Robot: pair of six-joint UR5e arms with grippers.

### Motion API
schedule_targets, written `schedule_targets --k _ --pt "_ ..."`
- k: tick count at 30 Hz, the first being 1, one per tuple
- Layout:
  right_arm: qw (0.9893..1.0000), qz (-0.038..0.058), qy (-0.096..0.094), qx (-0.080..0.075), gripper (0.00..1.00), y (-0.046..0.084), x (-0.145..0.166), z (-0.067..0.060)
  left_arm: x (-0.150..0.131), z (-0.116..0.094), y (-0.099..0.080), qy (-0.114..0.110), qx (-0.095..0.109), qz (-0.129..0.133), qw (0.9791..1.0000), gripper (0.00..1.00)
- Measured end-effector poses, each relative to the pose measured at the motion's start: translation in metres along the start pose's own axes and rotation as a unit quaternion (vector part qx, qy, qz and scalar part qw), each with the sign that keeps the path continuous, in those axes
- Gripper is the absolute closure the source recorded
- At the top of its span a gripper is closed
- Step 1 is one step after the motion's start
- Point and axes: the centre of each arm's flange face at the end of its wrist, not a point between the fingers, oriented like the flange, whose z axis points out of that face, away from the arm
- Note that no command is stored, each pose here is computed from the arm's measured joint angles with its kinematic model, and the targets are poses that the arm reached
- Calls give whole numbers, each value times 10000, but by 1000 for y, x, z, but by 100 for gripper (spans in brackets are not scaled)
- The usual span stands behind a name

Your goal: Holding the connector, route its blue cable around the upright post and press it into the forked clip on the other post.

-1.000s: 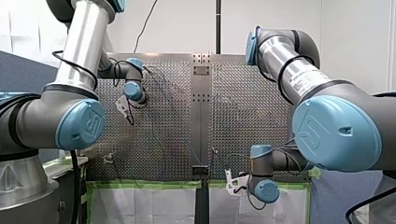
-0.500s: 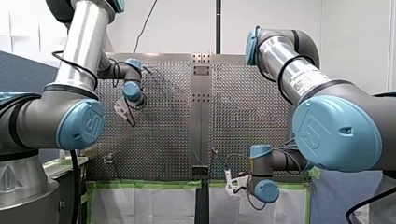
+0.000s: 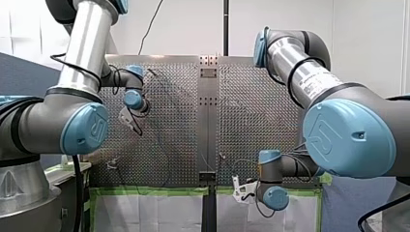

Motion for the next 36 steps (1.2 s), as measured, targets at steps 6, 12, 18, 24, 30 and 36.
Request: schedule_targets --k 6,12,18,24,30,36 --pt "10000 -23 -12 2 100 -1 0 0 3 -2 6 -62 75 -278 9996 2" --pt "10000 -30 -17 7 100 -1 0 -1 5 -2 5 3 200 -571 9982 2" --pt "10000 -31 -22 9 100 -1 0 -1 8 -2 3 82 252 -832 9962 2" --pt "10000 -31 -19 10 100 -1 0 -1 9 -3 3 80 217 -1076 9939 2" --pt "10000 -31 -24 13 100 -1 0 -1 12 -6 3 90 111 -1237 9922 2" --pt "10000 -33 -26 11 100 -1 0 -1 16 -11 1 144 -15 -1047 9944 2"
